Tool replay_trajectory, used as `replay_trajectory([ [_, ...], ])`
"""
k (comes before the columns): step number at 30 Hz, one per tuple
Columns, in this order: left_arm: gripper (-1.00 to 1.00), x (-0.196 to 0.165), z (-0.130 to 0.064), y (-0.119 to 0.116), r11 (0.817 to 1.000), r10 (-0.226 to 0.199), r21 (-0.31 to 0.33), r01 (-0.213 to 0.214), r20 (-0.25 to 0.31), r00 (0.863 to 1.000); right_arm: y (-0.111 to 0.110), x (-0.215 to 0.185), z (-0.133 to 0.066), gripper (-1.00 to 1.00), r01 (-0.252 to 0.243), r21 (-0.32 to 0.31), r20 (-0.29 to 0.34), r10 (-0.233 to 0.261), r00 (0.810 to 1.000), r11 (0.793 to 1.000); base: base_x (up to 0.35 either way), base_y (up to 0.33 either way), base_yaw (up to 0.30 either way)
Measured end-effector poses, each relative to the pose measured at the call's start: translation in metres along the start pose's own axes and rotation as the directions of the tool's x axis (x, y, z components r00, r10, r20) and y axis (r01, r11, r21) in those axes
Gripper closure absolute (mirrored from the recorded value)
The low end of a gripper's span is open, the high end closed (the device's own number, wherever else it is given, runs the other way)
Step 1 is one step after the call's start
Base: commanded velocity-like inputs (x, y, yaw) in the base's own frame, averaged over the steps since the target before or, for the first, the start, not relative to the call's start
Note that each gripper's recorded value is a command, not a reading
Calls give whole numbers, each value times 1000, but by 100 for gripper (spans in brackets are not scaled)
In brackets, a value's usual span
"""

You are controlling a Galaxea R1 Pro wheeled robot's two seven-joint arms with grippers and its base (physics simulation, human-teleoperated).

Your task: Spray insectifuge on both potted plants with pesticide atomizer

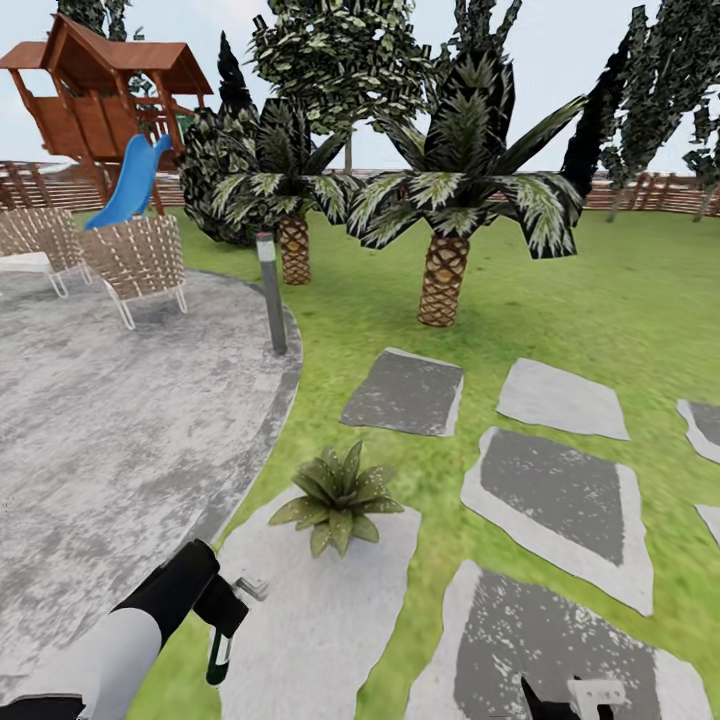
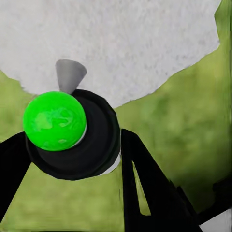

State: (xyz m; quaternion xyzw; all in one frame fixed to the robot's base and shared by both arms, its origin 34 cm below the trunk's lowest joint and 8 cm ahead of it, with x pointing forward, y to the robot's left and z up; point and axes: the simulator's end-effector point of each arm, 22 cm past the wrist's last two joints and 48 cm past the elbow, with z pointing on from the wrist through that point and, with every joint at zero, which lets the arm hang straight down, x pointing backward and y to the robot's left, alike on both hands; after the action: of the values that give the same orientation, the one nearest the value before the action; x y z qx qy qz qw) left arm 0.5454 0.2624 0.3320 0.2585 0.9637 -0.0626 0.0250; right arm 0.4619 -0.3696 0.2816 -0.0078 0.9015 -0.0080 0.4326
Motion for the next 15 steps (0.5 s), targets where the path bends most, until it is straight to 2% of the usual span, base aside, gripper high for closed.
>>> replay_trajectory([
  [2,100,-7,-2,3,999,-27,17,27,50,998,0,0,0,-100,0,1,1,0,1000,1000,-245,0,270],
  [3,100,-16,-4,4,999,-30,27,28,98,995,0,-1,0,-100,0,0,1,0,1000,1000,-115,0,274],
  [7,100,-35,-8,4,999,-16,41,8,199,980,1,0,0,-100,0,-2,1,0,1000,1000,-40,0,276],
  [10,100,-37,-6,0,999,-3,46,-7,206,978,3,0,0,-100,-1,-4,0,1,1000,1000,-5,0,231],
  [13,100,-36,-5,-1,999,3,50,-14,209,978,5,1,0,-100,-1,-8,-2,1,1000,1000,-1,0,61],
  [15,100,-40,-6,-1,998,33,45,-44,234,972,8,1,1,-100,14,-21,-4,-14,1000,1000,0,0,16],
])
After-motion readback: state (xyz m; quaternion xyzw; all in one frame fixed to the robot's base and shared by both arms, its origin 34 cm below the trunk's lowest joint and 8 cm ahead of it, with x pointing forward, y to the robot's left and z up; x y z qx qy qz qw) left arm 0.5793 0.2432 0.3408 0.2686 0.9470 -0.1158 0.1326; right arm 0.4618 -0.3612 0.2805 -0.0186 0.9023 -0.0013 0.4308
